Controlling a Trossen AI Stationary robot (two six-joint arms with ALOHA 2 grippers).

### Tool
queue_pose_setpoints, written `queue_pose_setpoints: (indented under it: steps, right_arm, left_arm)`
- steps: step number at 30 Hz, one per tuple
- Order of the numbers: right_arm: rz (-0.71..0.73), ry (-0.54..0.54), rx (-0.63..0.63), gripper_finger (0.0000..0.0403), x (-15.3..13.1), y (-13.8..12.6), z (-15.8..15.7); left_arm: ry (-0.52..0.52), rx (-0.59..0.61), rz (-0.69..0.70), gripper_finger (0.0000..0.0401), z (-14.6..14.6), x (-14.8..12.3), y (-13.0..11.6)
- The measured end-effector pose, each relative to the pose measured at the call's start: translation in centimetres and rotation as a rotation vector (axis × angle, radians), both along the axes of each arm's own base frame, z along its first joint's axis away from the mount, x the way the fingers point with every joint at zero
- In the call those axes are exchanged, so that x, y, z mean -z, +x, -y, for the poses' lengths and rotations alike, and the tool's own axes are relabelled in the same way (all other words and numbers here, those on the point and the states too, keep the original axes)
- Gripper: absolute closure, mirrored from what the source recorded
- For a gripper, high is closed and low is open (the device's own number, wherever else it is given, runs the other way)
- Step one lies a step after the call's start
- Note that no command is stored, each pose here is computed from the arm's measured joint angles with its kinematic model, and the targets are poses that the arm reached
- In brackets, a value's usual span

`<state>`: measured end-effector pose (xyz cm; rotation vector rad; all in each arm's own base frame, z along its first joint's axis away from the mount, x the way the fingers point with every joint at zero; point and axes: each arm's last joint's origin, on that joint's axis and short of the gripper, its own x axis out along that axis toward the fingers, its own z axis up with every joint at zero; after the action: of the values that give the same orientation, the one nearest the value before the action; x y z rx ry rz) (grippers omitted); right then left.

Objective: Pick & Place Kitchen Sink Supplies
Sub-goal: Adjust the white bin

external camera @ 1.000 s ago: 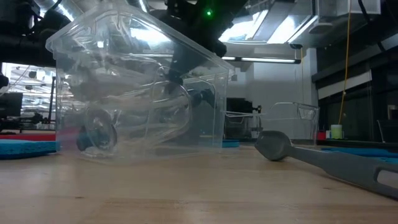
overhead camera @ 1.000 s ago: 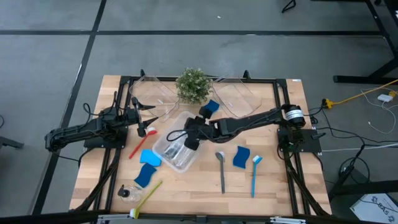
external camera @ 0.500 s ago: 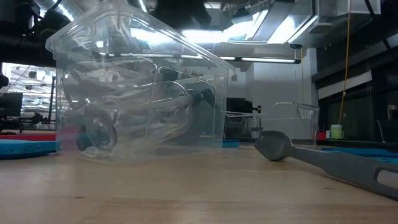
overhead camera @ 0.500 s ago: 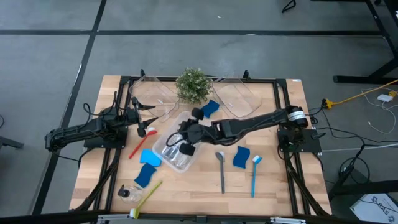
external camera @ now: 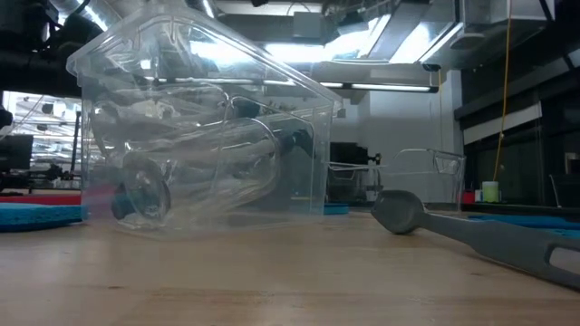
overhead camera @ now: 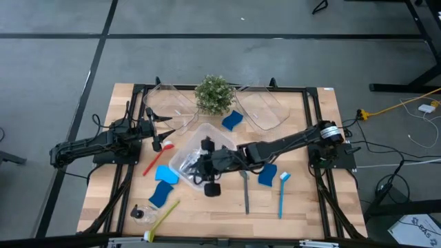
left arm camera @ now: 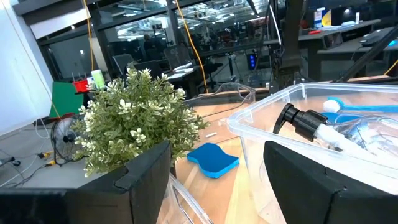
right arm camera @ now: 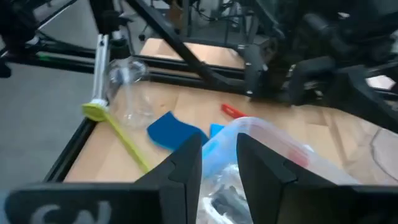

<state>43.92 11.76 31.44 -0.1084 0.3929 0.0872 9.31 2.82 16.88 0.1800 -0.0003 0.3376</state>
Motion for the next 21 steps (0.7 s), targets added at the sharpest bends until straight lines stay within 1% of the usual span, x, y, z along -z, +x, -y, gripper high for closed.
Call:
queue_pose_setpoints:
  steps: [4, 7, 8, 10, 13, 17, 19, 21]
  right_arm:
    - [-0.053, -0.031, -0.013, 0.0302, 0.5, -0.3, -0.2]
    - [-0.169, 0.001, 0.013, 0.0302, 1.5, -0.8, 0.1]
    - [-0.204, 0.001, -0.001, 0.0302, 1.8, -0.8, 0.4]
    - [-0.279, 0.004, -0.072, 0.0302, 2.3, -1.1, 0.9]
    - [-0.352, -0.005, -0.142, 0.0302, 2.7, -1.5, 1.2]
    - [-0.451, -0.057, -0.178, 0.0302, 3.3, -2.3, 1.3]
    - [-0.474, -0.061, -0.178, 0.0302, 3.4, -2.6, 1.5]
    - [-0.491, -0.055, -0.181, 0.0302, 3.6, -3.5, 1.8]
  left_arm:
    - [0.000, 0.000, 0.000, 0.0150, 0.0, 0.0, 0.0]
    - [0.000, 0.000, 0.000, 0.0150, 0.0, 0.0, 0.0]
    - [0.000, 0.000, 0.000, 0.0150, 0.0, 0.0, 0.0]
    - [0.000, 0.000, 0.000, 0.0150, 0.0, 0.0, 0.0]
    - [0.000, 0.000, 0.000, 0.0150, 0.0, 0.0, 0.0]
    - [0.000, 0.000, 0.000, 0.0150, 0.0, 0.0, 0.0]
    - [0.000, 0.000, 0.000, 0.0150, 0.0, 0.0, 0.0]
    - [0.000, 0.000, 0.000, 0.0150, 0.0, 0.0, 0.0]
